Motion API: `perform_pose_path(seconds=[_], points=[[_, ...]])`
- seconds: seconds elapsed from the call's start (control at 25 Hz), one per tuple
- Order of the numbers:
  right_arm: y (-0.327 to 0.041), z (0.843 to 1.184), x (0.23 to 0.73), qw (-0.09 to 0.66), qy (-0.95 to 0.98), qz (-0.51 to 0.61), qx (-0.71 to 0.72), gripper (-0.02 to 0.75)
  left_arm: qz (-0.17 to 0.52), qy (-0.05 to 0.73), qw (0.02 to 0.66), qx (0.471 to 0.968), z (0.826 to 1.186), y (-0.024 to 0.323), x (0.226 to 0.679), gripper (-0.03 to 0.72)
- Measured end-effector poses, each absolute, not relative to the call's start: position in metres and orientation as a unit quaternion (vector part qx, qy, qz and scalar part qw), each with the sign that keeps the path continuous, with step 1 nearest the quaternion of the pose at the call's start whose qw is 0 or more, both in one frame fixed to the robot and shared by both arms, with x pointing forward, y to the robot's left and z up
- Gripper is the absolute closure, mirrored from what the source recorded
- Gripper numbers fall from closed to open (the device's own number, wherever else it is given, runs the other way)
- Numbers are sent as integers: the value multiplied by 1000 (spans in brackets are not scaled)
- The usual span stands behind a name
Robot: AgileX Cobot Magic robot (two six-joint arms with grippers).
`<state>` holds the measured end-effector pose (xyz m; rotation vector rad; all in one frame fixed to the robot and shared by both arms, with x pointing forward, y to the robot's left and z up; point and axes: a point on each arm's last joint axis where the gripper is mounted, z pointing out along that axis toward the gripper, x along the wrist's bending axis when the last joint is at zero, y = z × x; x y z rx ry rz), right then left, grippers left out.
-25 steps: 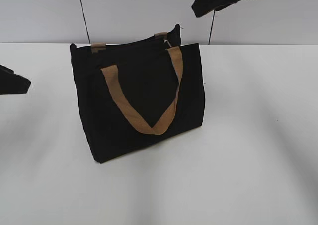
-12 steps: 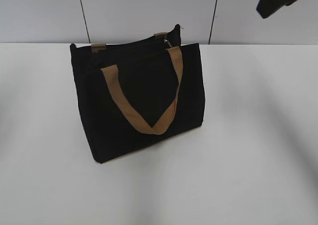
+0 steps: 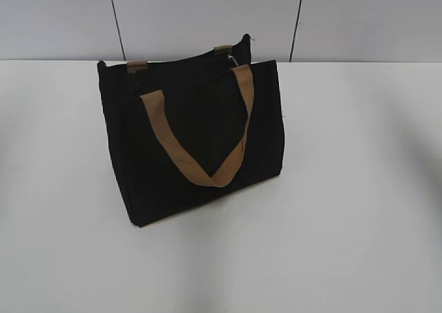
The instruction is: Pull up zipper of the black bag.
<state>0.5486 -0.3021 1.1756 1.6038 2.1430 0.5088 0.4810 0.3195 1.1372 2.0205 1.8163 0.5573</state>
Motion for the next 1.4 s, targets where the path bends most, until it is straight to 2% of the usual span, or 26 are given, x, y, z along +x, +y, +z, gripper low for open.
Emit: perform_pose_path(seconds=[0.16, 0.4, 0.56, 0.64, 0.96, 1.16, 1.4], points=[[-311, 1178, 517, 209, 756, 185, 592, 287, 194, 644, 180, 717, 1136, 318, 467, 207], [-303, 1150, 454, 194, 749, 210, 598, 287, 204, 643, 188, 714, 1115, 314, 420, 209], [-300, 1121, 419, 194, 745, 215, 601, 287, 210, 641, 206, 709, 1101, 308, 384, 209], [-299, 1102, 404, 182, 746, 208, 606, 287, 218, 638, 235, 700, 1099, 303, 361, 209], [-294, 1043, 347, 159, 748, 195, 614, 287, 208, 633, 289, 688, 1073, 291, 313, 210], [-293, 1027, 327, 154, 741, 196, 623, 287, 207, 626, 296, 691, 1066, 287, 292, 220], [-291, 1026, 311, 160, 733, 212, 626, 287, 235, 613, 319, 684, 1065, 285, 274, 221]])
